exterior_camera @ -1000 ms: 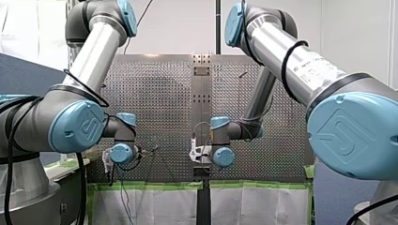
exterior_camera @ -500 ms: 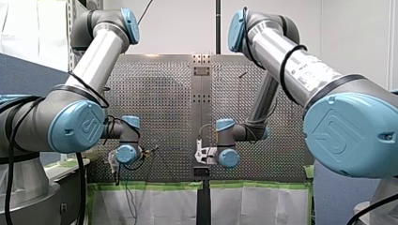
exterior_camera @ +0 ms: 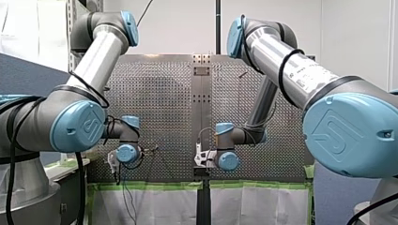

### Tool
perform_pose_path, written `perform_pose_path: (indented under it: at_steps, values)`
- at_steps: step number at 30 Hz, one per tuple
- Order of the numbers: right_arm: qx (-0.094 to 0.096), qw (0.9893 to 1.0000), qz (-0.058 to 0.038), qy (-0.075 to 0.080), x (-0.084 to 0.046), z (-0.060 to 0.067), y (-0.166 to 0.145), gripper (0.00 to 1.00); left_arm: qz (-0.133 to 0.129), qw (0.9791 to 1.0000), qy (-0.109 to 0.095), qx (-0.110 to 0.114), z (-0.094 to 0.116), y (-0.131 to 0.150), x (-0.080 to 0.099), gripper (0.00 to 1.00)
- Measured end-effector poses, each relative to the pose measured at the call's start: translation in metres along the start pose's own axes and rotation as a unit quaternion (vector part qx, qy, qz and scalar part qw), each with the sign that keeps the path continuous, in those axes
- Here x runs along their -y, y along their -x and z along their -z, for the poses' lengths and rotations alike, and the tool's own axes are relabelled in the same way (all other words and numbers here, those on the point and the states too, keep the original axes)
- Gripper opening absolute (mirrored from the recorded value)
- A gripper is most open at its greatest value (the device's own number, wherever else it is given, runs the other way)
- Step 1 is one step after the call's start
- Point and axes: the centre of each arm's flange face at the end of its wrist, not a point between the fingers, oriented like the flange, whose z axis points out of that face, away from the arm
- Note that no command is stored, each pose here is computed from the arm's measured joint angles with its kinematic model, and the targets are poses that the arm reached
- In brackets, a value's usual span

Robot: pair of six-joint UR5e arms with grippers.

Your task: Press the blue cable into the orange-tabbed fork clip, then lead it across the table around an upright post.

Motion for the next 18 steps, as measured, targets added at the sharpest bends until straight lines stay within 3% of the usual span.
perform_pose_path:
  at_steps: [7,18]
  values:
    - [-0.001,1.0,0.0003,0.0,-0.002,-0.002,0.0,0.0,-0.006,0.9999,0.001,-0.016,0.001,-0.019,-0.005,0.0]
    - [-0.001,1.0,-0.0003,0.006,-0.01,-0.005,0.0,0.0,0.002,0.9999,-0.007,-0.009,-0.016,-0.013,0.0,0.0]
